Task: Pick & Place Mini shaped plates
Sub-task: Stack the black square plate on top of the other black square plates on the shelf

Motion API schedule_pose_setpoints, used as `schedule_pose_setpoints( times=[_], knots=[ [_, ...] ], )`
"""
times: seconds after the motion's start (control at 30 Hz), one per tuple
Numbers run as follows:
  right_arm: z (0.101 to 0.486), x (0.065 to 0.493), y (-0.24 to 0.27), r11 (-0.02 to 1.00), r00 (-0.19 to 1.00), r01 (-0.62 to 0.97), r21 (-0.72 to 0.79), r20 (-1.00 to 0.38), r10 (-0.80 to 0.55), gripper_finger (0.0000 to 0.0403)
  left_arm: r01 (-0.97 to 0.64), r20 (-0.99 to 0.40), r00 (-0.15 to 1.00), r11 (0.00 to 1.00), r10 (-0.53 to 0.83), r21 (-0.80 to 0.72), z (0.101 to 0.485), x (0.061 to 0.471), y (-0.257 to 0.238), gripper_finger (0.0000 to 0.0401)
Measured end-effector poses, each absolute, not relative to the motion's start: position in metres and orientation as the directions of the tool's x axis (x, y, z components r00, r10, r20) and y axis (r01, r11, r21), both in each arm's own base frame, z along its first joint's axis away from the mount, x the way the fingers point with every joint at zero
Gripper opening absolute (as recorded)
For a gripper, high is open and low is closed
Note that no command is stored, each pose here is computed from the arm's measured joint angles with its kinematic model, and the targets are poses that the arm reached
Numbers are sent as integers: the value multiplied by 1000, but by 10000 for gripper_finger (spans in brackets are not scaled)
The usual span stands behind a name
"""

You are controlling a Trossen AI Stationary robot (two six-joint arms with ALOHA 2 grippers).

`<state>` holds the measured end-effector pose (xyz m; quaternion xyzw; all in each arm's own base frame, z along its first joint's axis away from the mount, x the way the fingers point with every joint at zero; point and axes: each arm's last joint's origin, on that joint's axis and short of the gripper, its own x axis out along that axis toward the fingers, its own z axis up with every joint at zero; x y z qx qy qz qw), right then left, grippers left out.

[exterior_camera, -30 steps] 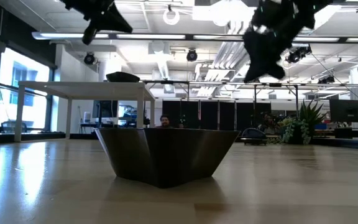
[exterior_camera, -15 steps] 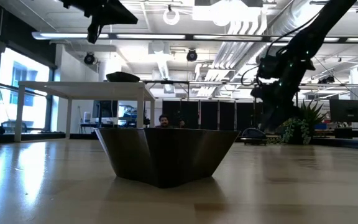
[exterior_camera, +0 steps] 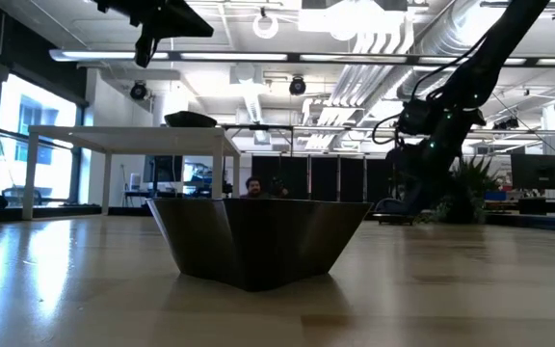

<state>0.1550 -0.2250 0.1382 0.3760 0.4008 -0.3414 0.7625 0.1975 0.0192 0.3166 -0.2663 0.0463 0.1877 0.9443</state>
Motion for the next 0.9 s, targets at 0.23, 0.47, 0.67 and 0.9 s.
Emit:
schedule_pose_setpoints(
  times=[0.23,0.47,0.67,0.9],
  knots=[
    [136,154,-224,494,438,819,292,-873,-212,69,-379,-187,925,788,329,-486,317,198,19,0],
    [136,154,-224,512,433,814,276,-875,-217,76,-378,-187,926,788,329,-486,317,198,19,0],
    [155,153,-223,514,438,814,270,-867,-238,77,-377,-187,926,788,328,-487,317,198,19,0],
    [206,159,-230,582,475,774,251,-838,-269,116,-377,-187,926,788,327,-487,317,198,19,0]
  ],
)
